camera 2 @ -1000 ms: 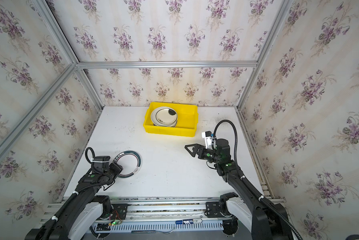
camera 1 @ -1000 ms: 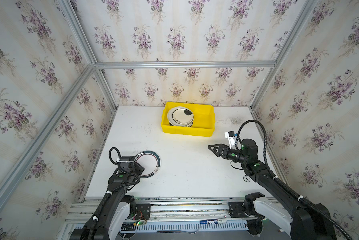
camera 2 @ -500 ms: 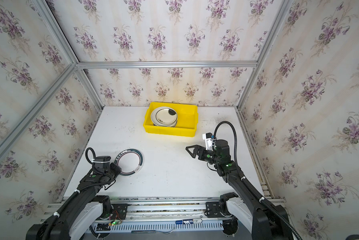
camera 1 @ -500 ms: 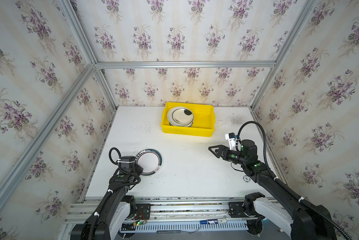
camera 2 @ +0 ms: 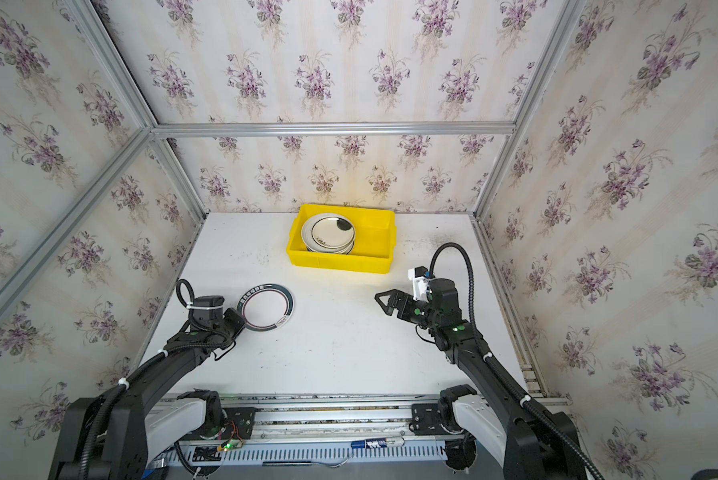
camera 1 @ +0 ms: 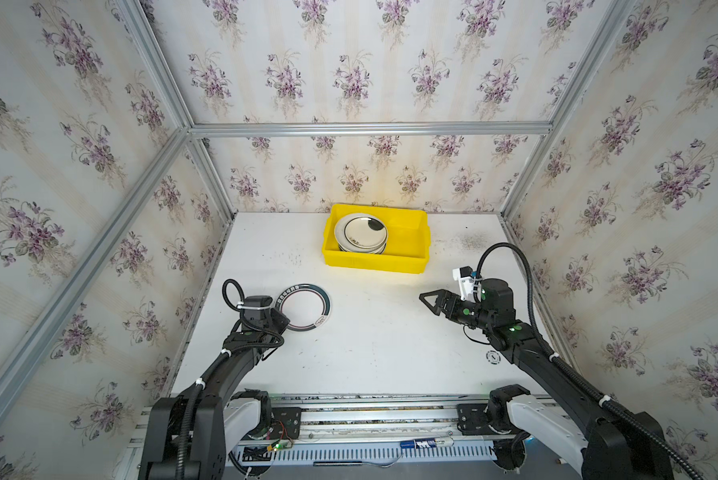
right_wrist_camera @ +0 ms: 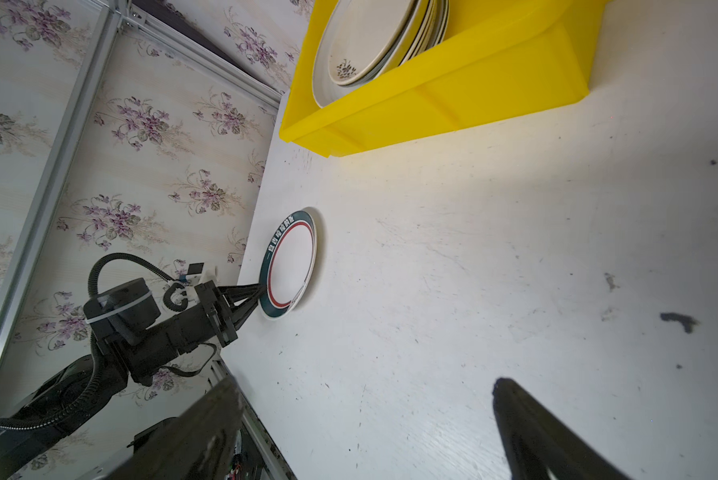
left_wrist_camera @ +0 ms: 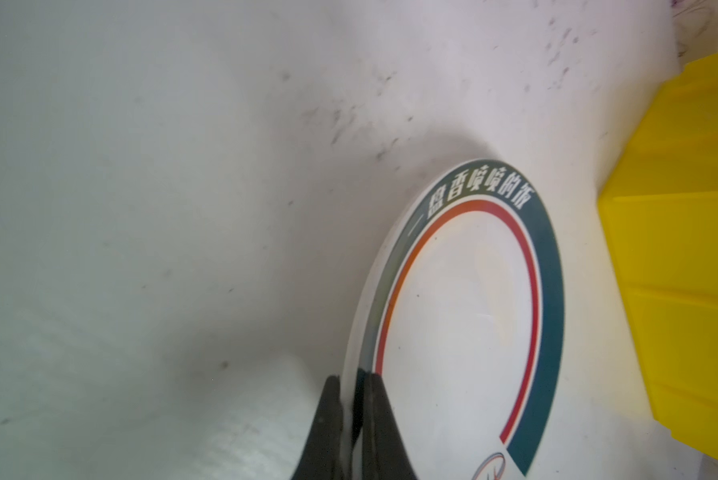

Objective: Place the plates into the plastic bin on the countertop
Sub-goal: 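Lift the green-rimmed plate upright with the left gripper toward the bin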

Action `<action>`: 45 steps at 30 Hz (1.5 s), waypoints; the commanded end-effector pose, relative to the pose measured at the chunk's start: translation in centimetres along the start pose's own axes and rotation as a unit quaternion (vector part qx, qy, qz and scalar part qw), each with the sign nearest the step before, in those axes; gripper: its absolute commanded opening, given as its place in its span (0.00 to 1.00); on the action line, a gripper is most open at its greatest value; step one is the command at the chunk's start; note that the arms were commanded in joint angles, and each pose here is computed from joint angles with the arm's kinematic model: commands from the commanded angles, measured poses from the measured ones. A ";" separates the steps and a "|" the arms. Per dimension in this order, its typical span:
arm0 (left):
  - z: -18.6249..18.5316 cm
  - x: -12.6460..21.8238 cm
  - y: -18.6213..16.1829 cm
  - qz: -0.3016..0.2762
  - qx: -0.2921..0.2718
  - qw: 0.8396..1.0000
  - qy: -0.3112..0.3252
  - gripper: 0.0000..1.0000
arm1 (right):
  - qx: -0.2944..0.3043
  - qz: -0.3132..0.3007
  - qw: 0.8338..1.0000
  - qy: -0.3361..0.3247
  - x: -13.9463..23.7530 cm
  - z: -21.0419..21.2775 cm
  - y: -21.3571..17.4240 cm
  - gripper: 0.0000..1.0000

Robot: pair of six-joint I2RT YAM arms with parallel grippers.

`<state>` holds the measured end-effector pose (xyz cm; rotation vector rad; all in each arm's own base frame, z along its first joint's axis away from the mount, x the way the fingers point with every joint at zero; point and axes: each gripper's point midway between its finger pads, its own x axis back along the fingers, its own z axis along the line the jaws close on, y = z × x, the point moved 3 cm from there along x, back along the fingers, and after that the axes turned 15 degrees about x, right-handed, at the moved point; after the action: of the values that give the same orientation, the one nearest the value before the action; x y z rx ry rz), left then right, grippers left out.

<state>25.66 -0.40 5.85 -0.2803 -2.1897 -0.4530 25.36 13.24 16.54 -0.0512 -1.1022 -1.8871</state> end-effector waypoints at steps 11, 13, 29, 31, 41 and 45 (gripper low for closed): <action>3.0 0.0 -0.7 0.017 -0.046 0.996 0.078 0.00 | -0.004 -0.020 1.000 -0.020 0.3 -0.2 1.0 0.96; 2.6 0.3 -0.7 0.016 -0.046 0.996 0.069 0.00 | -0.005 -0.021 1.000 -0.020 0.3 -0.2 1.1 0.96; -2.0 4.1 -0.6 0.019 -0.048 0.998 -0.045 0.00 | -0.015 -0.034 0.999 -0.023 0.2 -0.3 1.6 0.96; -2.8 4.5 -0.6 0.022 -0.053 0.997 -0.058 0.00 | -0.015 -0.037 0.999 -0.023 0.2 -0.3 1.7 0.96; -6.6 6.9 -0.3 0.024 -0.065 0.992 -0.107 0.00 | -0.017 -0.048 0.998 -0.027 0.8 -0.1 1.9 0.96; -8.8 8.4 0.1 0.018 -0.077 0.989 -0.129 0.00 | -0.011 -0.059 0.998 -0.035 1.3 0.0 2.2 0.96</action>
<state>26.36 -3.24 16.05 -0.4637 -2.3601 -0.5794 25.87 12.29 17.75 -0.0828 -1.1238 -1.9864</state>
